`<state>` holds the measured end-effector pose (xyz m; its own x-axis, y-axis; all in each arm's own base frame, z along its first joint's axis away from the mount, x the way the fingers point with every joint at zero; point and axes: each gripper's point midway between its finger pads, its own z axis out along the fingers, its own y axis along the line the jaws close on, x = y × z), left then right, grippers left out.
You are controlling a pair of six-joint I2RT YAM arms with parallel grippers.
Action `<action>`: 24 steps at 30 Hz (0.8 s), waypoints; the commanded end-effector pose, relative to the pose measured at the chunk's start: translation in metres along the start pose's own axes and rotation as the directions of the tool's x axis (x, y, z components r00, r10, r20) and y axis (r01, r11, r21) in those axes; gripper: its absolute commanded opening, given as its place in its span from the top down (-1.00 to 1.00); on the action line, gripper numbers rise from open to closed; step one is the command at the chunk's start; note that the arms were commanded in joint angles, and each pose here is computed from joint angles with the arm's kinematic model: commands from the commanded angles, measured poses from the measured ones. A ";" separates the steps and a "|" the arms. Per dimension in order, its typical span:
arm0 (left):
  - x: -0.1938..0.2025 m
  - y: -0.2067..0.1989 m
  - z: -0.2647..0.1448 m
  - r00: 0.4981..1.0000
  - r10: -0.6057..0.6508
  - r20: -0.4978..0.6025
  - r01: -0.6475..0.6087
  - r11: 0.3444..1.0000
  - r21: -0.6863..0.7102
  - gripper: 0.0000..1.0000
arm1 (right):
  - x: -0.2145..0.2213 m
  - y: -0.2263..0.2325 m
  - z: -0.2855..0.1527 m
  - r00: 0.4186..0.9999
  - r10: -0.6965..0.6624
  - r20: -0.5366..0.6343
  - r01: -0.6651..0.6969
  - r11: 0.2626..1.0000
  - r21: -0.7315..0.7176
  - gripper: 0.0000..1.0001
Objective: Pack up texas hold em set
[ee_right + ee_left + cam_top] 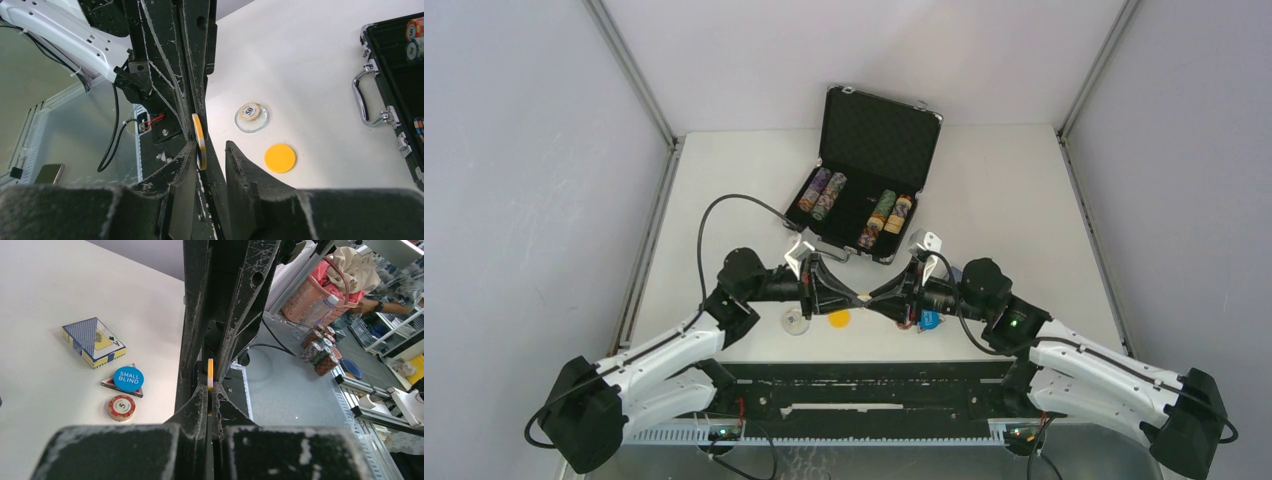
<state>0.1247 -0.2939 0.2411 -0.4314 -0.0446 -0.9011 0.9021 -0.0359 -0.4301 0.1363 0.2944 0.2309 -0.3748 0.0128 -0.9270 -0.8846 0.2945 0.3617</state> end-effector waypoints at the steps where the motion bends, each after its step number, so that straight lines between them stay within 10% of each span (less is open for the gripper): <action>1: 0.009 -0.009 0.001 1.000 0.023 -0.020 -0.022 0.998 0.057 0.99 | -0.015 0.000 0.002 0.998 -0.018 0.063 0.018 1.000 0.000 0.29; 24: 0.011 -0.014 0.000 0.999 0.029 -0.023 -0.027 0.997 0.070 0.99 | -0.034 0.001 -0.001 0.993 -0.039 0.113 0.038 0.999 0.012 0.36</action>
<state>0.1211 -0.2963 0.2378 -0.4381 -0.0290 -0.8985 0.8983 -0.0511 -0.4364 0.1383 0.2936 0.2328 -0.3695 0.0257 -0.9289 -0.8846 0.2964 0.3601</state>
